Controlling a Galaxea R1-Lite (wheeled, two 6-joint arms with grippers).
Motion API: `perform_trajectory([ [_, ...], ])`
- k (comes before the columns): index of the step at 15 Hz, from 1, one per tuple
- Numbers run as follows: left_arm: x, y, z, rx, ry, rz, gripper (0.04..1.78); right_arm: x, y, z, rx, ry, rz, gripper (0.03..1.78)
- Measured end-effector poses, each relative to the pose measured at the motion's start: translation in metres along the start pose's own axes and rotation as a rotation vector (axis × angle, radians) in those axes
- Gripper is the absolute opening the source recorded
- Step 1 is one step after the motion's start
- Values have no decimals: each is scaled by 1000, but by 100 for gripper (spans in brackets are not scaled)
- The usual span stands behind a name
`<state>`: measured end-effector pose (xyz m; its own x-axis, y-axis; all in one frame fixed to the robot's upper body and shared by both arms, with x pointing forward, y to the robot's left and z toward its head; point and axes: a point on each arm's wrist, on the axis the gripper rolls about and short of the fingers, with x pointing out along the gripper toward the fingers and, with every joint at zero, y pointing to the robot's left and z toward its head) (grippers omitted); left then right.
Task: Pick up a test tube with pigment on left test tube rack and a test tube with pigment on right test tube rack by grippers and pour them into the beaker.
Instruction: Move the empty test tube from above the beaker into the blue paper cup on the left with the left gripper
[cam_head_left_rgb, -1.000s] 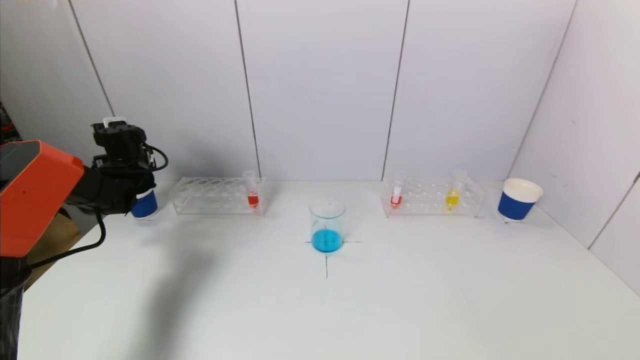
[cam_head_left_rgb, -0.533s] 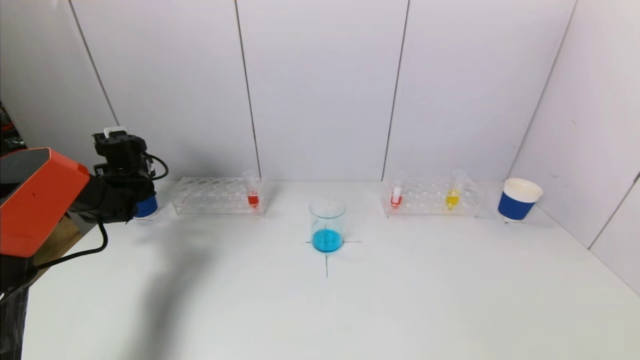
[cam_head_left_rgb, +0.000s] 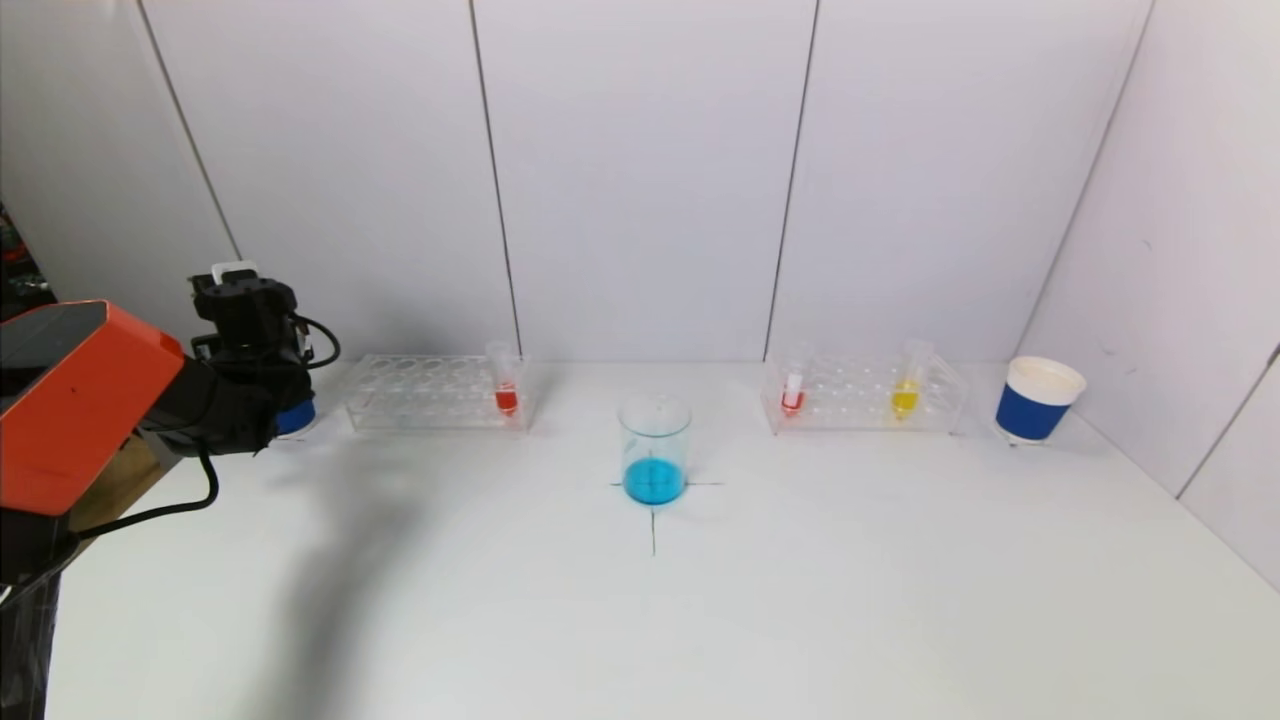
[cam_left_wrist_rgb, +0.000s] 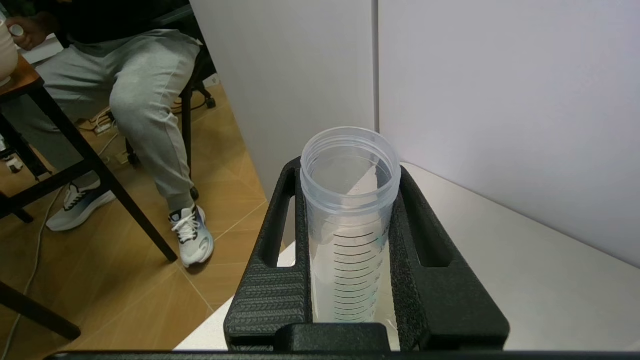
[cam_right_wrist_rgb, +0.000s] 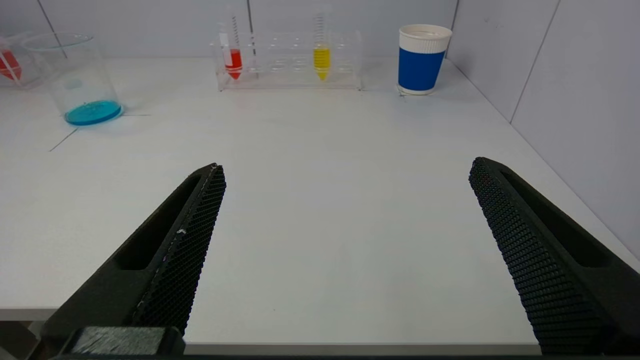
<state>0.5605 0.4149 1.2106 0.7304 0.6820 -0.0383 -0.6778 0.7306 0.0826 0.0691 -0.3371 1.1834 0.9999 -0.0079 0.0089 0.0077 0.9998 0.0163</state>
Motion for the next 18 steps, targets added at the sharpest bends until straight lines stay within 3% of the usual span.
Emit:
perform_trajectory([
  [14,-2,1,-1,-3,-5,-1,47,0,0,0,0,0,0,177],
  [16,-2,1,-1,-4,-7,-1,55,0,0,0,-1,0,0,177],
  [18,-3,1,-1,-3,-7,-1,74,0,0,0,0,0,0,177],
])
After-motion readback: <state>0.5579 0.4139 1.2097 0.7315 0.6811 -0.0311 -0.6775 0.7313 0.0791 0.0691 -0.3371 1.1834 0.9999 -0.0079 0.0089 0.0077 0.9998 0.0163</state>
